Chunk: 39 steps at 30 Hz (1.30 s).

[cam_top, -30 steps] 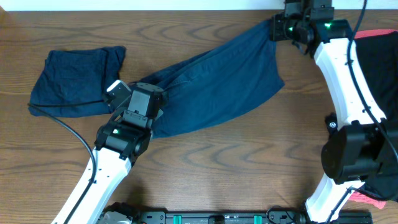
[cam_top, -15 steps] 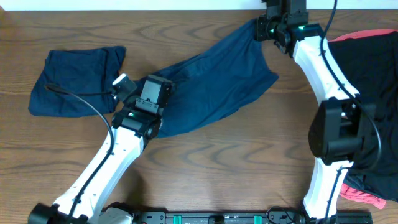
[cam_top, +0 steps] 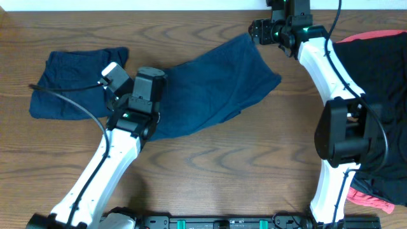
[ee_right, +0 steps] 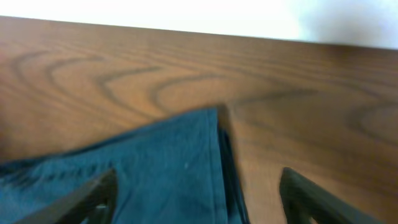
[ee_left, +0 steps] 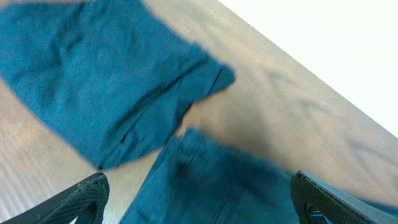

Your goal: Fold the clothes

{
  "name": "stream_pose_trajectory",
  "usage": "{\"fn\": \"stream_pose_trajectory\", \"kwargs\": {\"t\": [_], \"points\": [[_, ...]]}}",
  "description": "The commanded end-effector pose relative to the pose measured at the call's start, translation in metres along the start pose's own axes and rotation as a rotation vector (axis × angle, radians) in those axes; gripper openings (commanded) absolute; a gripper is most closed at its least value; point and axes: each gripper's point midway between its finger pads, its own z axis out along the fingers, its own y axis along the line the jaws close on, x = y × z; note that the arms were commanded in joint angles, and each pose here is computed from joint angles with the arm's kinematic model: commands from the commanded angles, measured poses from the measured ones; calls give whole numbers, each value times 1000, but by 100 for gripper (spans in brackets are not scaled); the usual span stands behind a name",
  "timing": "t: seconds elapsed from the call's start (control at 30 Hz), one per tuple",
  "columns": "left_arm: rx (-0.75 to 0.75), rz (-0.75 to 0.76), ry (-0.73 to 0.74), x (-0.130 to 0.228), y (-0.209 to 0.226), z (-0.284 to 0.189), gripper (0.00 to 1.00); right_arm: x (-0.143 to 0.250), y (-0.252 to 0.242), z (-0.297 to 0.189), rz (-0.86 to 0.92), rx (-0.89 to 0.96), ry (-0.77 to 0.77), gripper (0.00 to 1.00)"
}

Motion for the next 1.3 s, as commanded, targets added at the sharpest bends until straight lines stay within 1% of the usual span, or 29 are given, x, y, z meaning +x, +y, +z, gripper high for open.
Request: {"fn": "stream_pose_trajectory", "kwargs": {"t": [0.0, 0.03, 0.07, 0.1, 0.13, 0.17, 0.2, 0.23, 0.27, 0.4, 0.53, 0.6, 0.7, 0.97, 1.13, 1.17, 1.27], "points": [[49, 71, -59, -26, -9, -15, 92, -18, 11, -47, -39, -27, -27, 62], [66, 82, -44, -24, -11, -15, 90, -12, 12, -49, -44, -31, -2, 50], [95, 91, -11, -17, -16, -15, 85, -2, 12, -50, -47, -33, 40, 30], [116, 97, 19, -11, -20, -14, 75, 4, 13, -50, -45, -33, 67, 12], [141, 105, 57, -2, -25, -12, 65, 14, 13, -48, -54, -33, 105, 1], [159, 114, 92, 7, -29, -9, 51, 24, 14, -45, -55, -35, 139, 1], [169, 122, 120, 14, -31, -6, 42, 31, 14, -41, -50, -36, 163, 1], [168, 134, 146, 23, -33, -1, 29, 39, 14, -37, -47, -37, 186, 1], [162, 144, 165, 30, -33, 4, 25, 46, 14, -32, -45, -39, 202, 1], [130, 196, 264, 67, -31, 26, 24, 71, 16, -14, -62, -50, 272, 1], [99, 240, 361, 102, -25, 43, 26, 105, 19, 3, -70, -62, 371, 1], [90, 255, 400, 116, -23, 49, 25, 121, 17, 11, -62, -63, 421, 1], [75, 270, 430, 127, -19, 53, 26, 141, 12, 18, -51, -52, 484, 1], [54, 287, 558, 157, -6, 50, 26, 202, -21, 25, -41, 84, 698, 1], [33, 300, 602, 171, 2, 52, 25, 223, -43, 18, -58, 189, 789, 1], [35, 302, 628, 176, 4, 50, 26, 226, -48, 14, -63, 216, 807, 1], [56, 300, 730, 192, 6, 38, 25, 232, -75, -7, -53, 384, 867, 1]]}}
